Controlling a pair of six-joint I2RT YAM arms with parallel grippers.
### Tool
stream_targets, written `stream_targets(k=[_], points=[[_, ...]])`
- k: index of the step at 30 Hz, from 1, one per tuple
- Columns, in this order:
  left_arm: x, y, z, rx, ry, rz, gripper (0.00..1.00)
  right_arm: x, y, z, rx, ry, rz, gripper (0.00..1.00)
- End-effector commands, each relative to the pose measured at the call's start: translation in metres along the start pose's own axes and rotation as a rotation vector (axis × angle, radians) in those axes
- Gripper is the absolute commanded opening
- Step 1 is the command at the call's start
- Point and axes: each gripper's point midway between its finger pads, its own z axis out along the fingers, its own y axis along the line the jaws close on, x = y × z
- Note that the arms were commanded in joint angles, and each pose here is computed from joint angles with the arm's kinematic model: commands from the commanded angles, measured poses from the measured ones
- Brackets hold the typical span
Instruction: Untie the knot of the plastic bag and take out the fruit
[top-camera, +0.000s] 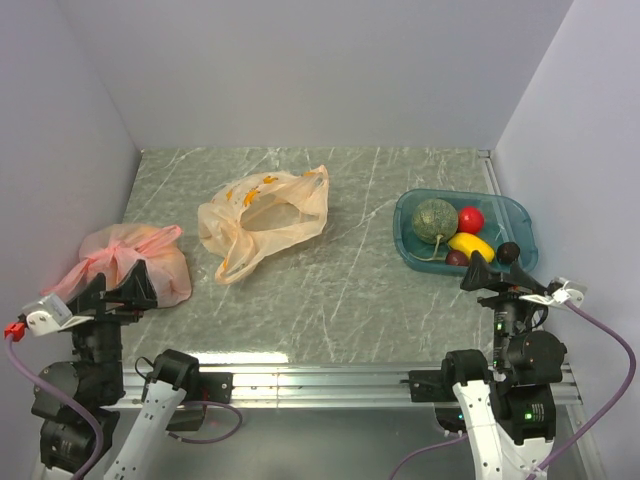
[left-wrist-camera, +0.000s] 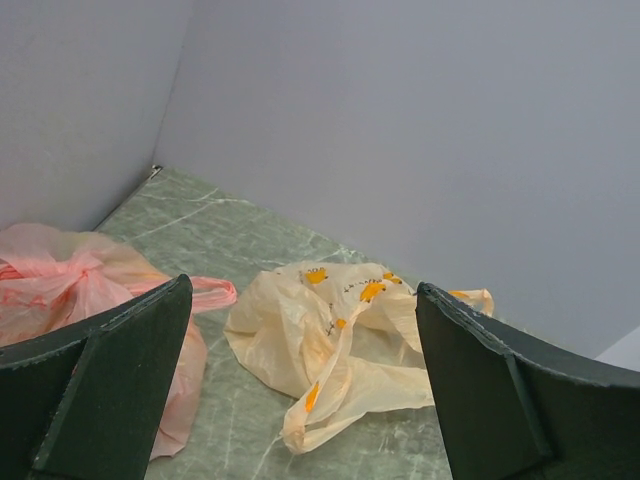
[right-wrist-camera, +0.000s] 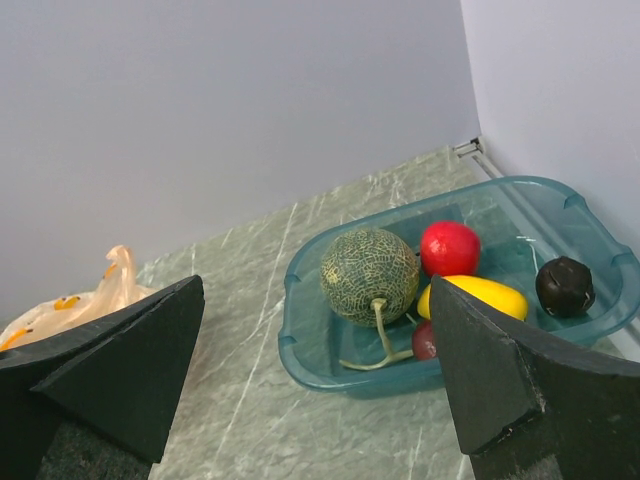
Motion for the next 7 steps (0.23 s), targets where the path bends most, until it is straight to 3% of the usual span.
stream_targets(k=[1, 7], points=[[-0.0113, -0.0065, -0.0043, 0.047, -0.046, -0.012, 0.99, -0.0250, 0.0083, -0.0147, -0.060, -0.112, 0.029, 1.00], [-0.0059, -0.0065, -0.0019, 0.038, -0.025, -0.019, 0.99, -0.0251, 0.0106, -0.0128, -0.070, -0.112, 0.029, 1.00]])
